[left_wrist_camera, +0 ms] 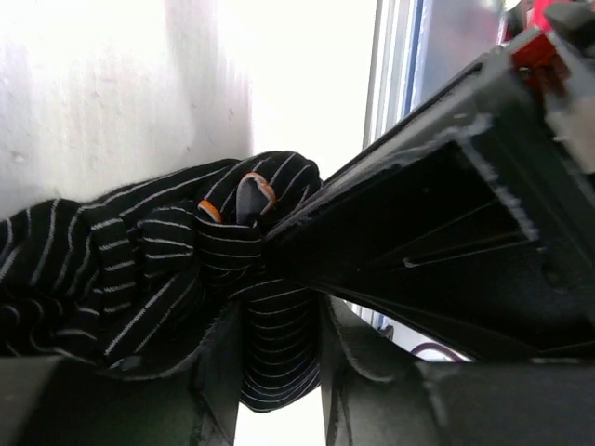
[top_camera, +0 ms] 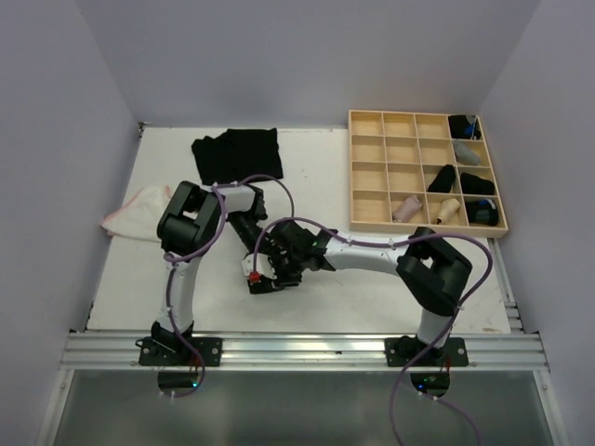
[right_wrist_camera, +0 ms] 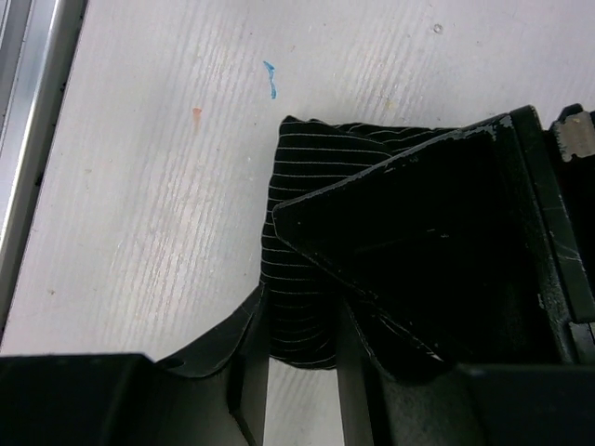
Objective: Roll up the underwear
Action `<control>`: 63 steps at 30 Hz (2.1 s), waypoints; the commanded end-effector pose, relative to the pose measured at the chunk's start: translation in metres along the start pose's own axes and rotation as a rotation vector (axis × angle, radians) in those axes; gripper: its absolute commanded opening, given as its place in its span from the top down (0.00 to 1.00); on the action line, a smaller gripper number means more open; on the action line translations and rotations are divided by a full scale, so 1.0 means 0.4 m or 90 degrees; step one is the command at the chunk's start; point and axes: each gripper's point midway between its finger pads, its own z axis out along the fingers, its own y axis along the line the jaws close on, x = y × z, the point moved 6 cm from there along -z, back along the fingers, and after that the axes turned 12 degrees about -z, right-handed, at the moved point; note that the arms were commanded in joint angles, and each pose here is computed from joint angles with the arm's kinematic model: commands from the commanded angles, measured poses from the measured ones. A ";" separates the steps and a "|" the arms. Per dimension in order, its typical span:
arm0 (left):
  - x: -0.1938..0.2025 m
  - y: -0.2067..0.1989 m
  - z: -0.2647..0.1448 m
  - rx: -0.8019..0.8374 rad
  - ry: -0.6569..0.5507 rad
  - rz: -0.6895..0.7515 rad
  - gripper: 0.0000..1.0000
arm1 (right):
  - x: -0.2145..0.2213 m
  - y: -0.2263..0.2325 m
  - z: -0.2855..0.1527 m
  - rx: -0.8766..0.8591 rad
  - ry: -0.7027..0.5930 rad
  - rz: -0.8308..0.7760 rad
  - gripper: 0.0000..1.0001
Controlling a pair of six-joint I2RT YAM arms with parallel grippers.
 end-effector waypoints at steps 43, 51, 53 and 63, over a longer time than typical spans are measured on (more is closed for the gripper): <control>0.152 -0.157 -0.043 -0.591 -0.172 0.537 0.43 | 0.195 -0.053 0.173 -0.391 -0.130 0.692 1.00; 0.109 -0.101 -0.022 -0.638 -0.146 0.548 0.42 | 0.194 -0.058 0.169 -0.387 -0.129 0.691 1.00; 0.106 -0.092 -0.018 -0.646 -0.137 0.547 0.42 | 0.197 -0.056 0.172 -0.387 -0.127 0.690 1.00; 0.144 -0.056 0.058 -0.551 -0.013 0.510 0.81 | 0.195 -0.084 0.154 -0.373 -0.132 0.703 1.00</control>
